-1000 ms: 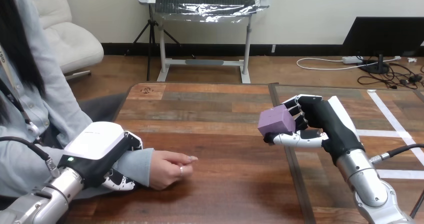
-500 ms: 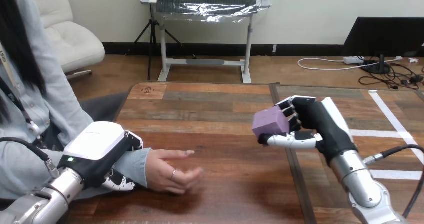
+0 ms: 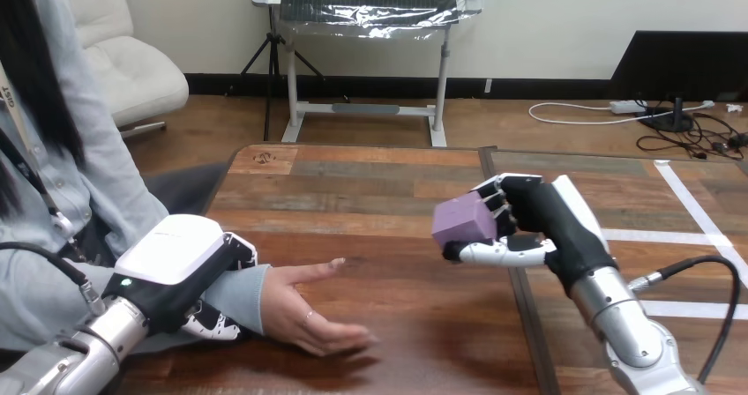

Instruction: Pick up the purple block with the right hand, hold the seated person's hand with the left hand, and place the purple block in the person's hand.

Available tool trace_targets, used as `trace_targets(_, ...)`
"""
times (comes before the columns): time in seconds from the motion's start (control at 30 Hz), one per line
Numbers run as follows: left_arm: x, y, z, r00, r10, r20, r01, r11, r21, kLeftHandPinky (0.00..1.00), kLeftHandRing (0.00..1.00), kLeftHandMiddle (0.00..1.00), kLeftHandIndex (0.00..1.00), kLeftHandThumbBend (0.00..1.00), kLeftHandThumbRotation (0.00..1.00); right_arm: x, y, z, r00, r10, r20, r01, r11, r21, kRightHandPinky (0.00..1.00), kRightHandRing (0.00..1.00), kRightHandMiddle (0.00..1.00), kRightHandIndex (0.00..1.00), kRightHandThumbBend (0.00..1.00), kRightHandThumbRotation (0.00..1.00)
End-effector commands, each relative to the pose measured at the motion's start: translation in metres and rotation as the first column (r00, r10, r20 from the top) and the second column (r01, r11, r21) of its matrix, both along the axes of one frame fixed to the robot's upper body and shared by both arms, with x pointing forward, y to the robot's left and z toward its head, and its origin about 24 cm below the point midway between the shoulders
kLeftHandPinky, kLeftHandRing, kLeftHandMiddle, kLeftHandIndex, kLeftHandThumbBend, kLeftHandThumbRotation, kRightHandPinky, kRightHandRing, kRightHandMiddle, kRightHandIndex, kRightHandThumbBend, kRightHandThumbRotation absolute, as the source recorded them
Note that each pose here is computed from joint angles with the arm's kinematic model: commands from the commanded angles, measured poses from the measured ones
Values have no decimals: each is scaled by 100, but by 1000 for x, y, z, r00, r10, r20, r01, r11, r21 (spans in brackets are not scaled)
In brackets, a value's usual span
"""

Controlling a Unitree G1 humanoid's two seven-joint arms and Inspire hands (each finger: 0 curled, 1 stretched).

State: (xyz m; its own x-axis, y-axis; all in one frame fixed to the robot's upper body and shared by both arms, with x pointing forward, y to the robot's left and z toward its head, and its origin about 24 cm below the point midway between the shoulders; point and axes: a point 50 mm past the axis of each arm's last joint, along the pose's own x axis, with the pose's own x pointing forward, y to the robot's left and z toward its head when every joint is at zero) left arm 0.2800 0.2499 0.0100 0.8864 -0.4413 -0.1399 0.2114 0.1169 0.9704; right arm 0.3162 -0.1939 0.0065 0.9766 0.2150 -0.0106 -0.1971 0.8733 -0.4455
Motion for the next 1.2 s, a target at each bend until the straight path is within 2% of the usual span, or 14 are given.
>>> trace_targets(0.0, 18, -22, 36, 985, -86, 152, 99, 992, -79, 31, 33, 37, 38, 86, 0, 12, 8, 22, 995, 19, 100, -23, 999, 36, 34, 38, 45, 50, 75, 0)
trace_targets(0.6, 21, -39, 58, 966, -126, 225, 158, 979, -131, 33, 33, 37, 38, 90, 0, 10, 23, 15, 995, 58, 75, -62, 997, 53, 34, 38, 45, 50, 74, 0)
trace_targets(0.83, 23, -44, 65, 961, -138, 239, 171, 977, -126, 33, 34, 38, 38, 89, 0, 8, 29, 12, 995, 72, 75, -76, 996, 56, 33, 38, 45, 50, 75, 0)
trace_targets(1.03, 24, -49, 70, 957, -144, 253, 180, 975, -129, 33, 35, 38, 38, 88, 0, 7, 37, 10, 993, 85, 82, -87, 996, 17, 33, 37, 44, 50, 76, 0)
trace_targets(1.17, 27, -53, 73, 954, -151, 260, 188, 975, -122, 33, 34, 38, 38, 88, 0, 6, 42, 8, 993, 94, 75, -97, 994, 43, 32, 36, 43, 49, 76, 0)
